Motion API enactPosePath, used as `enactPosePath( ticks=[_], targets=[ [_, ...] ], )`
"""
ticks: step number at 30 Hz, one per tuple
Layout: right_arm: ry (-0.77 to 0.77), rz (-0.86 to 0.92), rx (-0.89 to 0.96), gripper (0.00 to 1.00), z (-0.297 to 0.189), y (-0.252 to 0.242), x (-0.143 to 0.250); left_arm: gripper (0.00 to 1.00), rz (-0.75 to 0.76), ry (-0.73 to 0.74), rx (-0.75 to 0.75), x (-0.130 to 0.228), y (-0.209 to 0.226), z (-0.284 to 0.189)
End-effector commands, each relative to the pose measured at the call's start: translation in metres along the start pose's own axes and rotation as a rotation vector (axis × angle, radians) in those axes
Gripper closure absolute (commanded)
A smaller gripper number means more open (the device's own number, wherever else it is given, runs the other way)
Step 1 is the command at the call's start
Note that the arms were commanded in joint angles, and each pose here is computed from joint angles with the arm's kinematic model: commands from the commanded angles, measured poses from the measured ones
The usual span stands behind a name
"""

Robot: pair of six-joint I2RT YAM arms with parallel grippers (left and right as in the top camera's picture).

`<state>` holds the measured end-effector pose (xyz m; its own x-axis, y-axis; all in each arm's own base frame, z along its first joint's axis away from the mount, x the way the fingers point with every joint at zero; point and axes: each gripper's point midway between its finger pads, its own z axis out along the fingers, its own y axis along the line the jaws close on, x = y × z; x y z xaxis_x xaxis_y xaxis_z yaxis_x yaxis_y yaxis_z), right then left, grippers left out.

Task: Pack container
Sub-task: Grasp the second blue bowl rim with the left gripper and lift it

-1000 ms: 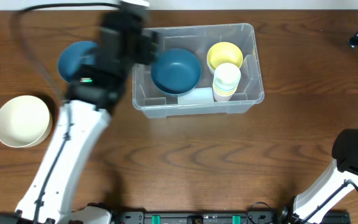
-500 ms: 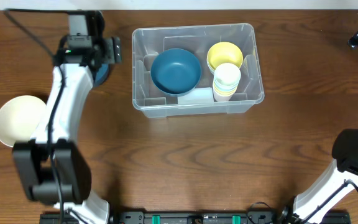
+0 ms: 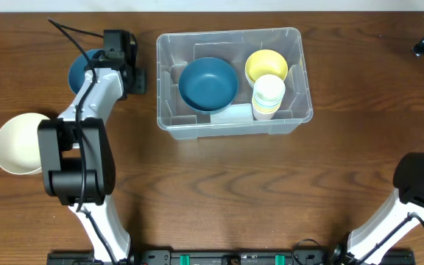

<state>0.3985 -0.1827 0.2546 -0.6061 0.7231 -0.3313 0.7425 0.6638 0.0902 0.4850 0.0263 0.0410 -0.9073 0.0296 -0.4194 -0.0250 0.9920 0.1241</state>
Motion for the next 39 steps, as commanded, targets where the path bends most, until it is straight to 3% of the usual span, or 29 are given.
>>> enactPosePath(
  ticks=[1, 4, 6, 15, 22, 26, 31, 35, 39],
  targets=[
    [-0.024, 0.022, -0.001, 0.01, -0.008, -0.003, -0.004, 0.64, -0.023, 0.027, -0.018, 0.008, 0.015, 0.007],
    [-0.024, 0.022, -0.001, 0.01, -0.008, -0.003, -0.004, 0.86, -0.038, 0.026, -0.025, 0.008, 0.024, 0.007],
    [-0.024, 0.022, -0.001, 0.01, -0.008, -0.003, -0.004, 0.94, -0.046, 0.03, -0.029, 0.009, 0.028, 0.007],
    [-0.024, 0.022, -0.001, 0.01, -0.008, -0.003, -0.004, 0.94, -0.127, -0.082, -0.035, -0.018, 0.037, -0.038],
    [-0.024, 0.022, -0.001, 0.01, -0.008, -0.003, -0.004, 0.94, -0.201, -0.398, -0.002, -0.074, 0.04, -0.16],
    [-0.024, 0.022, -0.001, 0.01, -0.008, -0.003, -0.004, 0.94, -0.148, -0.585, 0.107, -0.091, 0.007, -0.244],
    [-0.024, 0.022, -0.001, 0.01, -0.008, -0.003, -0.004, 0.94, -0.014, -0.734, 0.29, -0.085, -0.068, -0.325],
    [-0.024, 0.022, -0.001, 0.01, -0.008, -0.003, -0.004, 0.94, 0.162, -0.769, 0.406, -0.068, -0.142, -0.354],
    [-0.024, 0.022, -0.001, 0.01, -0.008, -0.003, -0.004, 0.94, 0.277, -0.74, 0.396, -0.055, -0.185, -0.343]
  ],
)
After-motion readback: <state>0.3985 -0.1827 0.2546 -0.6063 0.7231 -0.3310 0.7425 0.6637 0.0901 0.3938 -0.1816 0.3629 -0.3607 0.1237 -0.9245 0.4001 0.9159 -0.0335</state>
